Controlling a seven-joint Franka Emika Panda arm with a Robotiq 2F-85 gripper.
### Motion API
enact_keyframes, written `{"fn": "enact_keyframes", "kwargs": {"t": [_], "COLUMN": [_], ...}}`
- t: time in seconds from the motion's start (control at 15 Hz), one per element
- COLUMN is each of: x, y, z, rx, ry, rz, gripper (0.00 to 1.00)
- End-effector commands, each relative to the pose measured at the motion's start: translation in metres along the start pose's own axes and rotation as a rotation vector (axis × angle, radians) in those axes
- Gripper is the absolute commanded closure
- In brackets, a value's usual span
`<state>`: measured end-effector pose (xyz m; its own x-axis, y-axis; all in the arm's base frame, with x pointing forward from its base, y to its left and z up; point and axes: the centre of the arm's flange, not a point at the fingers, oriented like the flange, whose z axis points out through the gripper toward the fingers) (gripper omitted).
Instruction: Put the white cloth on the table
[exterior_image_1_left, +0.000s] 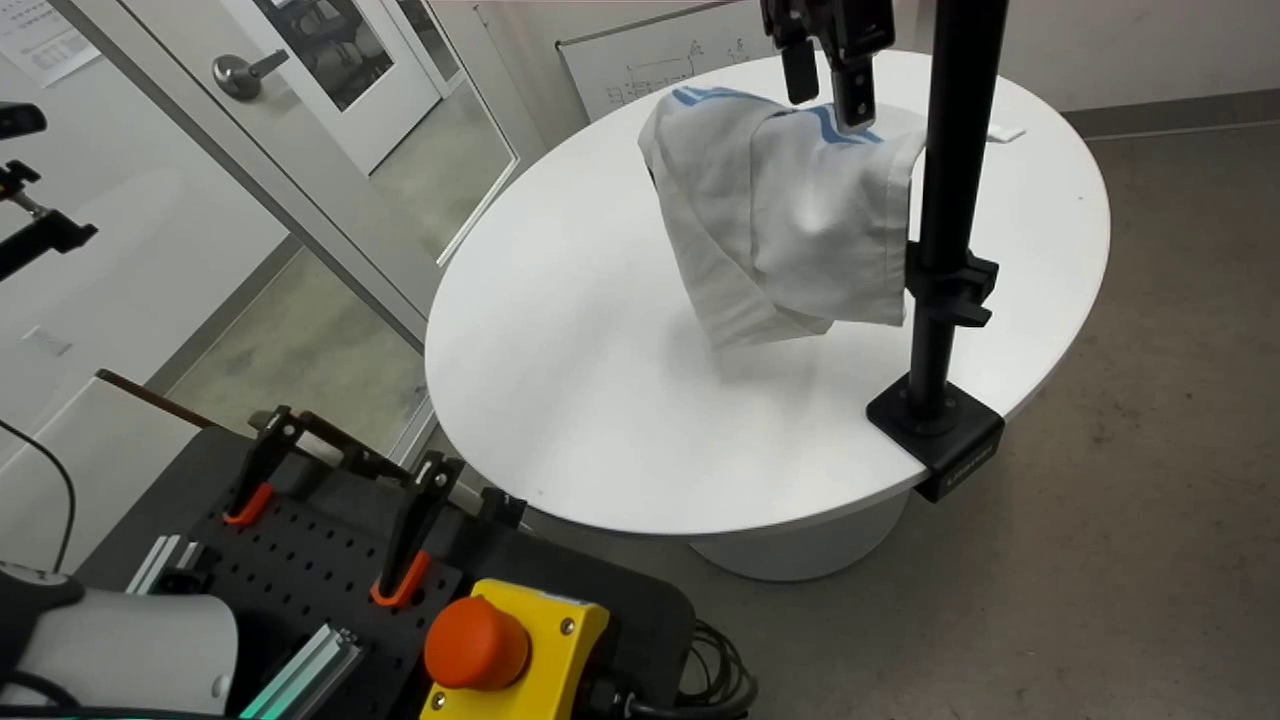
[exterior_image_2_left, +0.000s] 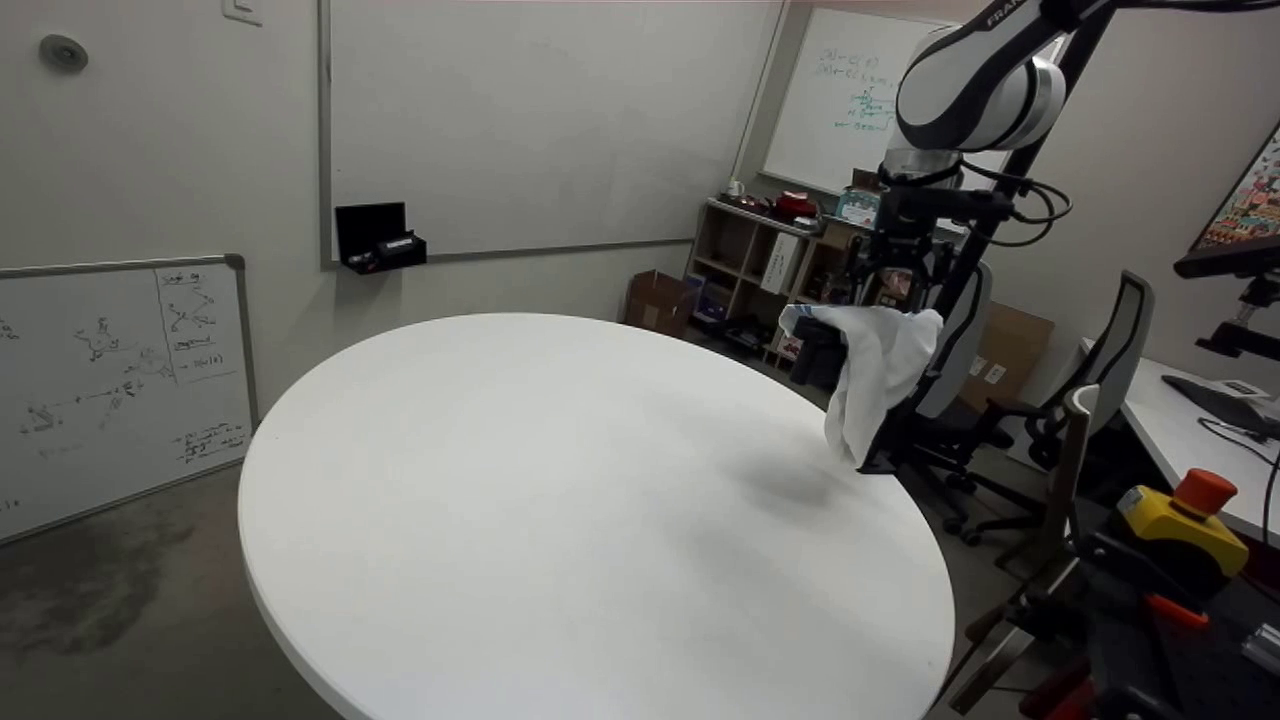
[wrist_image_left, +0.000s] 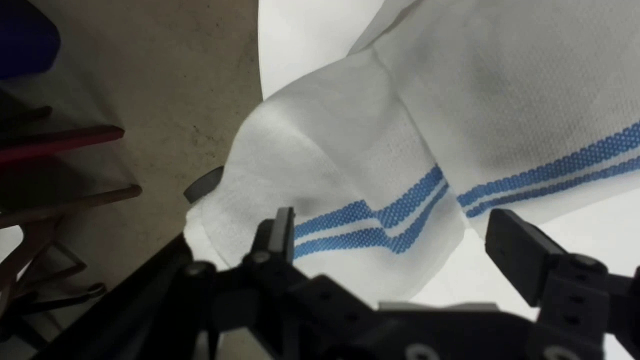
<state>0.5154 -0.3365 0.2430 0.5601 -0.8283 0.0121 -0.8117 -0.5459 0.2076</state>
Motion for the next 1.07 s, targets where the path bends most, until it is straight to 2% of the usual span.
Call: {"fn": "enact_keyframes", "kwargs": {"t": [0.0, 0.13, 0.6, 0.87, 1.0], "x": [0.006, 0.005, 0.006, 0.008, 0.010], "y": [-0.007, -0.008, -0.007, -0.005, -0.002], "z": [0.003, 0.005, 0.006, 0.000, -0.016], "rx": [0.003, 0.004, 0.008, 0.025, 0.065], "ry": [0.032, 0.033, 0.025, 0.017, 0.004], "rz": [0.009, 0.007, 0.007, 0.010, 0.019], "gripper": [0.32, 0.45, 0.99, 0.99, 0.99]}}
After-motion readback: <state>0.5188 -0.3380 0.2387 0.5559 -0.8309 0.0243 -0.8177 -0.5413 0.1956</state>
